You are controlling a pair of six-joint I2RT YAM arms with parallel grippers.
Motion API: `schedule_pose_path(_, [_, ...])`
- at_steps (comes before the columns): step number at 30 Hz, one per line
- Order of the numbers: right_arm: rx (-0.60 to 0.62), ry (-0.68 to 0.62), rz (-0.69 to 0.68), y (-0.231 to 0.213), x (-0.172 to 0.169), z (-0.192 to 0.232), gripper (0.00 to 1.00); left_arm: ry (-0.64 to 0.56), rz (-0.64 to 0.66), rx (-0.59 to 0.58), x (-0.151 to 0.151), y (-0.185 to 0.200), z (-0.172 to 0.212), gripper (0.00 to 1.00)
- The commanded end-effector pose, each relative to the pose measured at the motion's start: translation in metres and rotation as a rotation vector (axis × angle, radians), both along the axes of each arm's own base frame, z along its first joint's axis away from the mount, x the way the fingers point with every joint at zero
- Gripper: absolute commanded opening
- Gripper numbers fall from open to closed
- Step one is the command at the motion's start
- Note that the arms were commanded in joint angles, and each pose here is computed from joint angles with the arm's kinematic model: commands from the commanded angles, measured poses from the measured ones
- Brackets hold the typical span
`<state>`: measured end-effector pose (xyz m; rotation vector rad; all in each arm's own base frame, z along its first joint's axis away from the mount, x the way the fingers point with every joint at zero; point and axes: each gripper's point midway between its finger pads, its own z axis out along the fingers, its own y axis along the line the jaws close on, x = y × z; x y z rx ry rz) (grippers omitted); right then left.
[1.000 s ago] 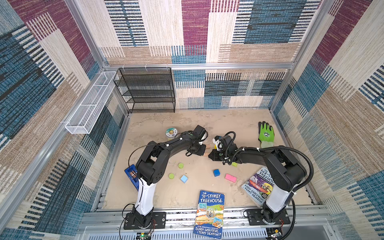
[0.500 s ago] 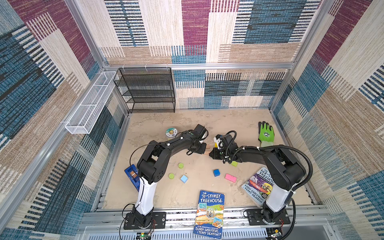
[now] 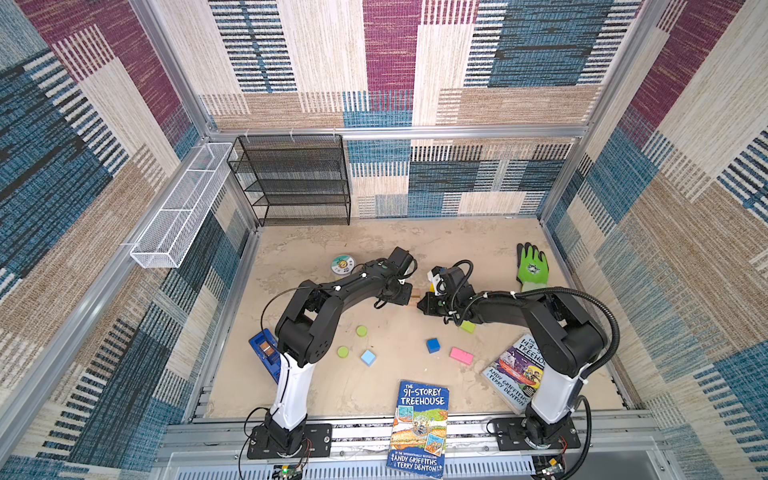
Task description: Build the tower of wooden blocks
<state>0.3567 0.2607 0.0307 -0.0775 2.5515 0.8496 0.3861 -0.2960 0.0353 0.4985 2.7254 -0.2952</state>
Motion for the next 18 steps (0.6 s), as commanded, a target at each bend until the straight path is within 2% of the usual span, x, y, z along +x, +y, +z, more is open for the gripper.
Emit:
schedule_pose_path(1, [-0.008, 0.003, -0.027, -0.0020, 0.0033, -0.0039, 0.13, 0.106, -0.024, 0.007, -0.0226, 0.0001, -0.0168, 0.28])
schedule_pose_path(18, [-0.008, 0.000, -0.056, -0.0075, 0.0095, -0.0056, 0.13, 0.113, -0.017, -0.003, -0.0229, -0.0014, -0.0156, 0.30])
